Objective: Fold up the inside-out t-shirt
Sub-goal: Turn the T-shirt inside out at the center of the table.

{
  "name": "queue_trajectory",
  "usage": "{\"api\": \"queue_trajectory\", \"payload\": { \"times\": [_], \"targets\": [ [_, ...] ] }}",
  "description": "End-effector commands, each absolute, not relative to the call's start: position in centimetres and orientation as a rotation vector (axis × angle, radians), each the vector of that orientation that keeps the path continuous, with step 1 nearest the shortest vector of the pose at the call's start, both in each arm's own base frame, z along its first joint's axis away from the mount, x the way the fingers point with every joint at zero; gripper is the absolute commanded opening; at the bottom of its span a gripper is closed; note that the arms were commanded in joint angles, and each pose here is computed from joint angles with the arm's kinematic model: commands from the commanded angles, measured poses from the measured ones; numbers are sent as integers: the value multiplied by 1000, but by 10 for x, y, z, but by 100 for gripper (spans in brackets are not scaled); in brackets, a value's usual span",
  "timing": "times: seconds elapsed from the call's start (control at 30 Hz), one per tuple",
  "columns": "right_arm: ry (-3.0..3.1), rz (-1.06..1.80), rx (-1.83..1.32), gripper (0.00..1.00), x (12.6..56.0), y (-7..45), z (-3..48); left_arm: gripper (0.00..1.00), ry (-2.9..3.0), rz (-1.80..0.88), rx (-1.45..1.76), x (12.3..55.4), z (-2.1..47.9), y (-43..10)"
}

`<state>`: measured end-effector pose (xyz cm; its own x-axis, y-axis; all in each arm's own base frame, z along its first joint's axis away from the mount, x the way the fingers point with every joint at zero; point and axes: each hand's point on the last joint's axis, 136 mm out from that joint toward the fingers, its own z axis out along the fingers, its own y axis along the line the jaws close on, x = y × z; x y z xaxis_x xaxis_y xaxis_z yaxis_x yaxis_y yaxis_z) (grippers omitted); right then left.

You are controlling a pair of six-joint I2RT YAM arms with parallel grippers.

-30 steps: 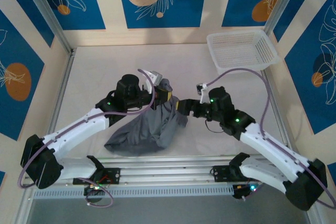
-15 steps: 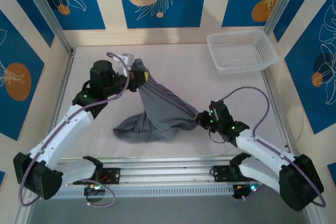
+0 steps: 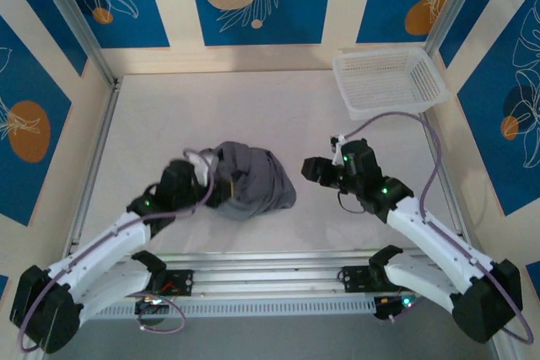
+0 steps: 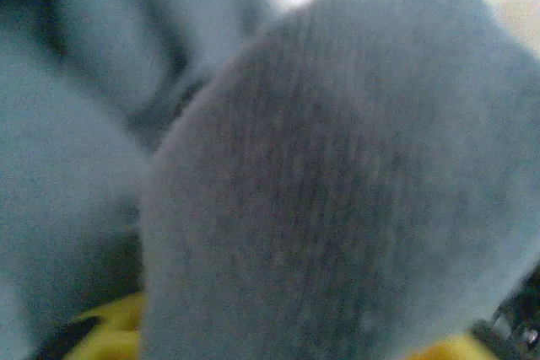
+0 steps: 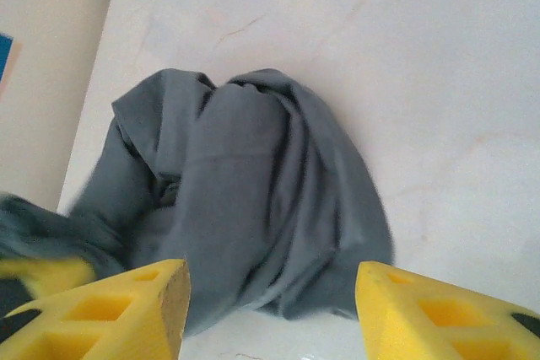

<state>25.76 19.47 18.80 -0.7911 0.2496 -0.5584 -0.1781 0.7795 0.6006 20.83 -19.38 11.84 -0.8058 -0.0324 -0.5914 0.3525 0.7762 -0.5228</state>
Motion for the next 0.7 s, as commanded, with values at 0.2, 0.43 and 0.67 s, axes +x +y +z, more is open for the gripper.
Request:
{"api": "queue_trajectory", "payload": {
  "times": [0.2,0.43,0.67],
  "targets": [
    [2472,830,-247,54,260,264,169,77,2042,-823,138,180,197,-150],
    [2468,764,-494,60,251,334,146,76,2261,-484,114,201,207,-129],
    [2342,528,-826,76,285,382,127,75,2399,-556,-102,246,163,-139]
  ]
}}
